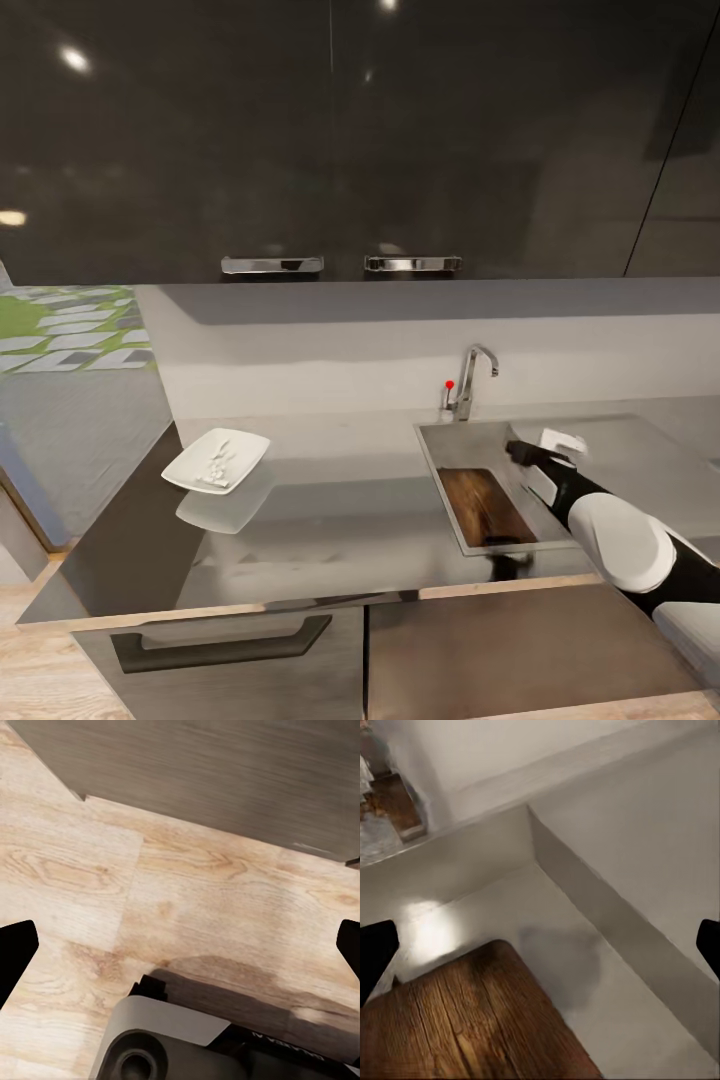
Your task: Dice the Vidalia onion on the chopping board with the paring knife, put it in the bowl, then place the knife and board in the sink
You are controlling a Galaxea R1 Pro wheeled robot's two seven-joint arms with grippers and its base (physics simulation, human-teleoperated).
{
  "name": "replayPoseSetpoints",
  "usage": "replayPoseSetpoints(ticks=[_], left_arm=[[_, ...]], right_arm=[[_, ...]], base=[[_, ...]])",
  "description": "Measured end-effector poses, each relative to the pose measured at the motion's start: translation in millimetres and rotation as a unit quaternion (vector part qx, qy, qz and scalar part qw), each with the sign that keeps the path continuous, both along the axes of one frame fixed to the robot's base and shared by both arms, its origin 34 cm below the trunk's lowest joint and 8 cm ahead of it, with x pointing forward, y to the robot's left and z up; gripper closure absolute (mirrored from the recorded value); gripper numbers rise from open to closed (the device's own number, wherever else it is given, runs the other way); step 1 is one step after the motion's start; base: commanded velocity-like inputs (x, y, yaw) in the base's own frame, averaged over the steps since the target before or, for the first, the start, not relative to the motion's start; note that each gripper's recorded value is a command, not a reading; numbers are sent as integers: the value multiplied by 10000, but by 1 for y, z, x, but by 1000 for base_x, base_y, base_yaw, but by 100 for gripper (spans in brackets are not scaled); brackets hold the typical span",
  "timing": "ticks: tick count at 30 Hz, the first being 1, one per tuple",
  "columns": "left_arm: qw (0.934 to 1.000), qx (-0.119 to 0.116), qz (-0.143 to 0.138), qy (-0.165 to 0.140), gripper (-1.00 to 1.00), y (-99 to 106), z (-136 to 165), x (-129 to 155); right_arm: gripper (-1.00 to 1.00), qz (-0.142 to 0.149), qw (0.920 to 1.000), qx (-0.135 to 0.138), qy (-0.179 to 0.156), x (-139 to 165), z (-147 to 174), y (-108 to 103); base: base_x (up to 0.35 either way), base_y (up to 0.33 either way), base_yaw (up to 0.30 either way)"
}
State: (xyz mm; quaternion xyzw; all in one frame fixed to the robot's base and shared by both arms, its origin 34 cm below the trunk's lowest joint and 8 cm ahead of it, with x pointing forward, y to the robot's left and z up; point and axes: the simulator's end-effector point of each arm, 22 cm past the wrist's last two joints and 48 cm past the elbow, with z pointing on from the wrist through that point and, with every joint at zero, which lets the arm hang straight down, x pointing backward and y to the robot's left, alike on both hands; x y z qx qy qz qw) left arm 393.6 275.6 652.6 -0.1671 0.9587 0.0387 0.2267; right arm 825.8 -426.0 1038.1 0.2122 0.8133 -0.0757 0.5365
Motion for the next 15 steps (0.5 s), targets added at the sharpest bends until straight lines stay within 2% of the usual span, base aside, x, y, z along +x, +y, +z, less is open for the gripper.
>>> replayPoseSetpoints(ticks=[2, 3, 5, 6, 9, 12, 15], left_arm=[[10000, 0, -1, -12, -100, 0, 0, 1], [10000, 0, -1, -16, -100, 0, 0, 1], [10000, 0, -7, -26, -100, 0, 1, 1], [10000, 0, -7, -27, -100, 0, 1, 1], [10000, 3, -8, -31, -100, 0, 1, 2], [10000, 17, -8, -32, -100, 2, 1, 2], [10000, 29, -8, -32, -100, 4, 1, 2]], right_arm=[[-100, 689, 9976, 7, -95, 6, 5, 4], [-100, 854, 9963, 11, -118, 7, 7, 5], [-100, 1466, 9890, 22, -200, 8, 12, 10], [-100, 1617, 9866, 7, -209, 8, 14, 10], [-100, 2367, 9713, -166, -154, 0, 19, 6], [-100, 2813, 9592, -261, -74, -10, 21, 0], [-100, 3093, 9502, -368, -96, -14, 25, 0]], base=[[0, 0, 0], [0, 0, 0], [0, 0, 0], [0, 0, 0], [0, 0, 0], [0, 0, 0], [-64, 0, 0]])
